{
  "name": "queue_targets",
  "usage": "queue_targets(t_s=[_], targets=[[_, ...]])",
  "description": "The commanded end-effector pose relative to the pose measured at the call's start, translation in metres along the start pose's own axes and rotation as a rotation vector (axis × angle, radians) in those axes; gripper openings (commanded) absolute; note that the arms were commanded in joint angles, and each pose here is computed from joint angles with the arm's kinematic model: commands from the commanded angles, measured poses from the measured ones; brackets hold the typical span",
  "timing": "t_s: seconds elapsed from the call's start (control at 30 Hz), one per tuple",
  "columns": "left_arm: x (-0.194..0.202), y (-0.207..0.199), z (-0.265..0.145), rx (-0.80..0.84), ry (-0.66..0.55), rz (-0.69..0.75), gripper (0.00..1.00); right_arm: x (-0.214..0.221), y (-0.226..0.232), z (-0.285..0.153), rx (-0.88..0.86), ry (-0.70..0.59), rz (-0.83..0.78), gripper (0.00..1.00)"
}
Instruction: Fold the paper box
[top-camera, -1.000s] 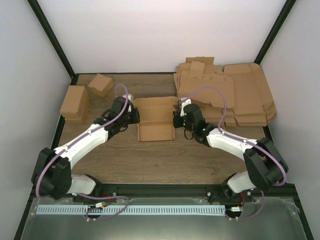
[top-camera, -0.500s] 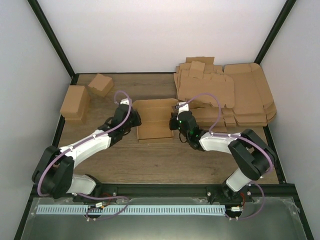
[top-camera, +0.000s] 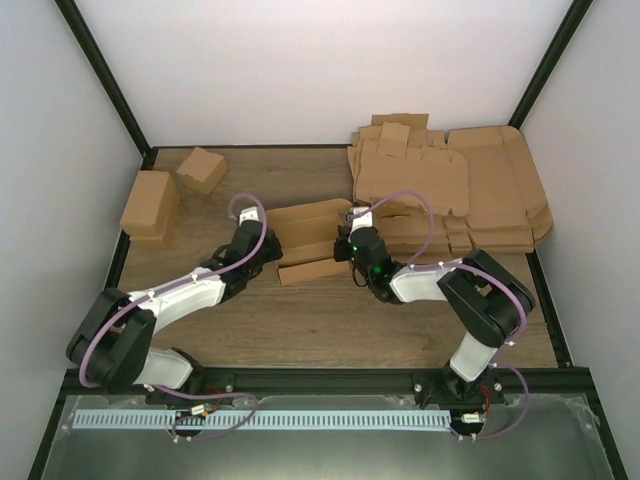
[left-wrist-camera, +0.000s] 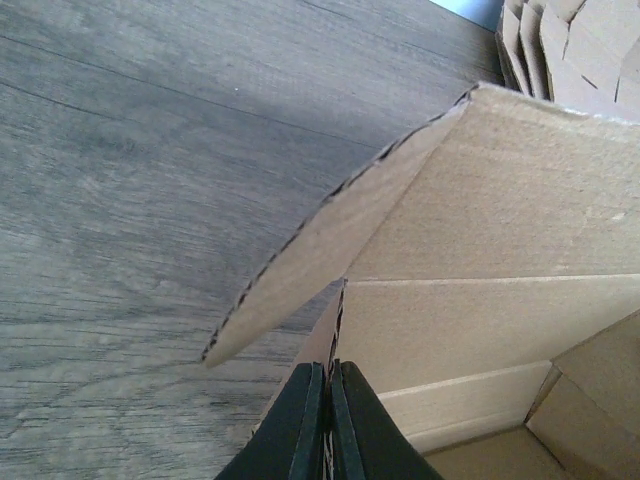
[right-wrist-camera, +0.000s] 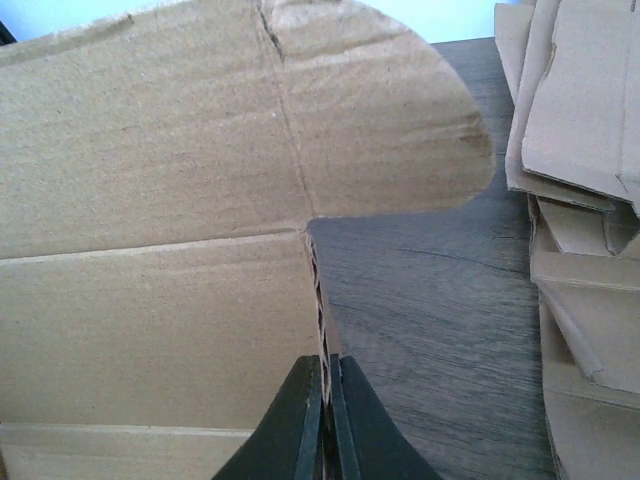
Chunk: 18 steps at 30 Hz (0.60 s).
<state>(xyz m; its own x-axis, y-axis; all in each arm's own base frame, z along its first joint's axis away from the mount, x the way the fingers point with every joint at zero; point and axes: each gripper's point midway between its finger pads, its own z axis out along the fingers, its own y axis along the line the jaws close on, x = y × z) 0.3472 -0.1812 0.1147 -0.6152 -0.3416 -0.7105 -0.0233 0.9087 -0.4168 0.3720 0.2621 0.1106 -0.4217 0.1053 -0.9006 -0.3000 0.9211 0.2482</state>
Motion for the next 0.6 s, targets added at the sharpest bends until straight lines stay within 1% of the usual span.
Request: queue_targets(t_s=[0.0, 0.17, 0.33, 0.43, 0.5, 0.57], targets=[[0.005, -0.004, -0.002, 0.028, 0.003, -0.005, 0.04, 0.010, 0.005, -0.002, 0.000, 0.022, -0.018, 0.01], [0.005, -0.004, -0.009, 0.039, 0.004, 0.034, 0.04, 0.012, 0.004, -0.011, 0.003, 0.072, -0.075, 0.03], [0.014, 0.000, -0.016, 0.054, 0.005, 0.043, 0.04, 0.020, 0.009, -0.024, -0.045, 0.145, -0.118, 0.04], [0.022, 0.000, -0.021, 0.067, 0.008, 0.020, 0.04, 0.022, 0.008, -0.032, -0.059, 0.160, -0.102, 0.04], [0.025, -0.002, -0.022, 0.080, 0.015, -0.007, 0.04, 0.025, 0.010, -0.035, -0.076, 0.169, -0.092, 0.07], [0.023, -0.008, -0.023, 0.097, 0.023, -0.059, 0.04, 0.025, 0.011, -0.036, -0.083, 0.171, -0.081, 0.08]])
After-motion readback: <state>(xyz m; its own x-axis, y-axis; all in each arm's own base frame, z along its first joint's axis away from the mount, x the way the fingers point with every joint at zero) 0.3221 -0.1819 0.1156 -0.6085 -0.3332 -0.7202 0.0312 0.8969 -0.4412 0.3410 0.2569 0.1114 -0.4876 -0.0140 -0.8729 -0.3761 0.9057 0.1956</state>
